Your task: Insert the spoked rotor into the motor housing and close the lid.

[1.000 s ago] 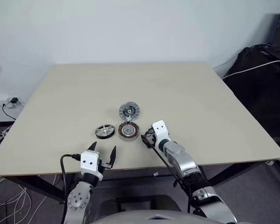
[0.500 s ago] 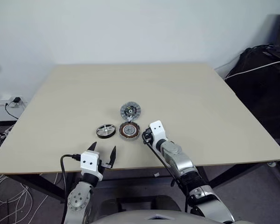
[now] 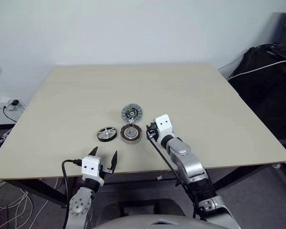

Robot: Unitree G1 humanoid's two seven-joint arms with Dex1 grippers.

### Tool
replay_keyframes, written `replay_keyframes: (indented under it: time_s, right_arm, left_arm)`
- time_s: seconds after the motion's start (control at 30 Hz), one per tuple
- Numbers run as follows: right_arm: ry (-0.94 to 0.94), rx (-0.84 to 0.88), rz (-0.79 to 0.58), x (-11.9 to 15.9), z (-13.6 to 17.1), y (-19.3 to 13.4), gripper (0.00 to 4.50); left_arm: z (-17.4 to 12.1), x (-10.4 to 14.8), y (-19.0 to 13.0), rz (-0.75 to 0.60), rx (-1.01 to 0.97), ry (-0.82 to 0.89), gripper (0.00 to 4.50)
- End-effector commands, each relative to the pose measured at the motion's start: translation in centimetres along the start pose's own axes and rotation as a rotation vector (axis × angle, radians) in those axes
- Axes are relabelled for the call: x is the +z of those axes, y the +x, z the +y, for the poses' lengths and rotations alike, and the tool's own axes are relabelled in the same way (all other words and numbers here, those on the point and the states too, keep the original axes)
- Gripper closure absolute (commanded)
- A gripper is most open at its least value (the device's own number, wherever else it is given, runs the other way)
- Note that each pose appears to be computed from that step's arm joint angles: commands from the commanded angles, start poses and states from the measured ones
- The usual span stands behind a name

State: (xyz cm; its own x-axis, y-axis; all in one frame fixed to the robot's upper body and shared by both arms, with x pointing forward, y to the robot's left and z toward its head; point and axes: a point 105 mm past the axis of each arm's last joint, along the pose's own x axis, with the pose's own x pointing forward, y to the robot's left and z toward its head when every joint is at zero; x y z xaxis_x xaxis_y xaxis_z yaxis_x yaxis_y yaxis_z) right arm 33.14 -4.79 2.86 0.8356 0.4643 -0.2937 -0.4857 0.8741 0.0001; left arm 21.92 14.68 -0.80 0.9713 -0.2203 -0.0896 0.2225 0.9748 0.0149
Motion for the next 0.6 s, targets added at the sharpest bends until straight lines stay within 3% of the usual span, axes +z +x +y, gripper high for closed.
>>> replay_keyframes:
  time_s: [0.03,0.2,0.6]
  right_arm:
    - [-0.009,0.052,-0.047,2.0,1.7,0.8,3.80]
    - [-0.033,0.124,-0.034,1.9,4.0,1.8,3.80]
    - [-0.076,0.175,0.029,0.5,5.5,4.2,3.80]
  left_arm:
    - [-0.5,1.3,0.4,-0.049,-0.015,0.002,0.00]
    - [-0.9,2.2,0.4,-0.062,-0.020,0.004,0.00]
    - [-1.2,3.6,0.4,-0.065,-0.013,0.005,0.00]
